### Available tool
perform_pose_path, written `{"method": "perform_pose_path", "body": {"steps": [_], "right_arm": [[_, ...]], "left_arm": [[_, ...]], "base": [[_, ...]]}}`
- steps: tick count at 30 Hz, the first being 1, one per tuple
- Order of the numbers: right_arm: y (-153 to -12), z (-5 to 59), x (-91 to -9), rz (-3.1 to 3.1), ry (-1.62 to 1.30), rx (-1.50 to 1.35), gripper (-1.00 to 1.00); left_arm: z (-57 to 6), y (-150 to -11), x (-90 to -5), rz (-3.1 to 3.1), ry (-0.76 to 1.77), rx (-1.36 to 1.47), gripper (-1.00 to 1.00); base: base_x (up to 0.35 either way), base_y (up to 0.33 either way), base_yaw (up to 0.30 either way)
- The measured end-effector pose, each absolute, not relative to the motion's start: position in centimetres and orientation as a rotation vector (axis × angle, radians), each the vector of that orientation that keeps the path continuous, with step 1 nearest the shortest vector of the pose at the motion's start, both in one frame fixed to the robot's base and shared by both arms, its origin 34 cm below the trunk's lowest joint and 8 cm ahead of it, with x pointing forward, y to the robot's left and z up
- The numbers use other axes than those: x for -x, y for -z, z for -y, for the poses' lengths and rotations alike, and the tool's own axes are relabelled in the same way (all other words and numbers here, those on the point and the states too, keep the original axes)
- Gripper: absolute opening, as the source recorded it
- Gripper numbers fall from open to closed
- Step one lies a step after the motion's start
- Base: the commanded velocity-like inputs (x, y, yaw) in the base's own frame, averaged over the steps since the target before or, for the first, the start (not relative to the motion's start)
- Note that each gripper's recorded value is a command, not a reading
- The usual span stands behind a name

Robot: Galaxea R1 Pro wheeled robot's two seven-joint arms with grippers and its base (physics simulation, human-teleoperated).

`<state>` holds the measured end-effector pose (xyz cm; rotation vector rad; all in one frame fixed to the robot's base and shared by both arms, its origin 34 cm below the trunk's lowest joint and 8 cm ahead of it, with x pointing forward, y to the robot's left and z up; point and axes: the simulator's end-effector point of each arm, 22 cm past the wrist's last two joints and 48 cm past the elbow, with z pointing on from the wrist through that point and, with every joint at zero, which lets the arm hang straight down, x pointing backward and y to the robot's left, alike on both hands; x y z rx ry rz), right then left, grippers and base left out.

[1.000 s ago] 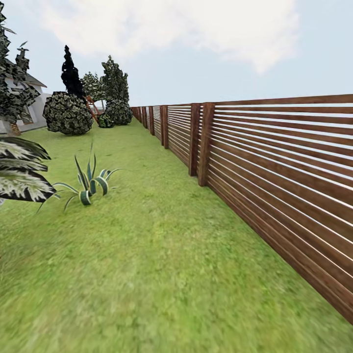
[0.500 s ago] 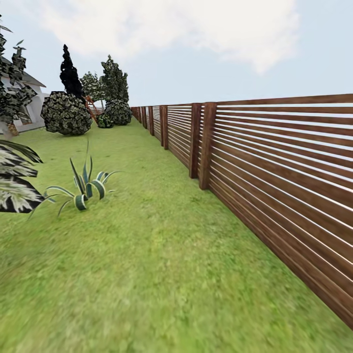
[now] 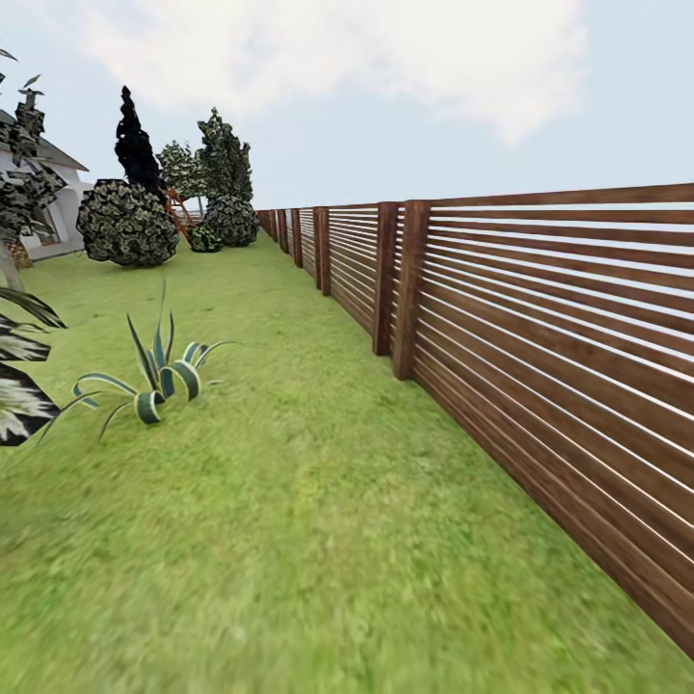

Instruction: Take the three Easter eggs out of the wicker basket on the lawn in the garden, then place them on the lawn next to a single tree (choose any tree) so that all three eggs are next to the same tree and none are left in the basket.

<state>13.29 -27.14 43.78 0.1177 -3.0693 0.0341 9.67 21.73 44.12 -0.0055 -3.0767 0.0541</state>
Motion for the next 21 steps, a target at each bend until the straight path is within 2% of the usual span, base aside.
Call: {"method": "perform_pose_path", "body": {"steps": [5,14,21], "right_arm": [[-43.78,27.15,-13.29,3.069,-0.034,-0.118,1.00],[-43.79,27.20,-13.28,3.069,-0.035,-0.119,1.00],[-43.76,27.69,-13.83,3.087,-0.045,-0.114,1.00]], "left_arm": [[-21.73,-44.12,-9.62,3.076,-0.054,0.006,1.00],[-21.74,-44.12,-9.62,3.076,-0.054,0.005,1.00],[-21.73,-44.10,-9.80,3.082,-0.055,0.007,1.00]], "base": [[0.336,0.000,0.033],[0.336,0.000,0.204],[0.051,0.000,0.015]]}}
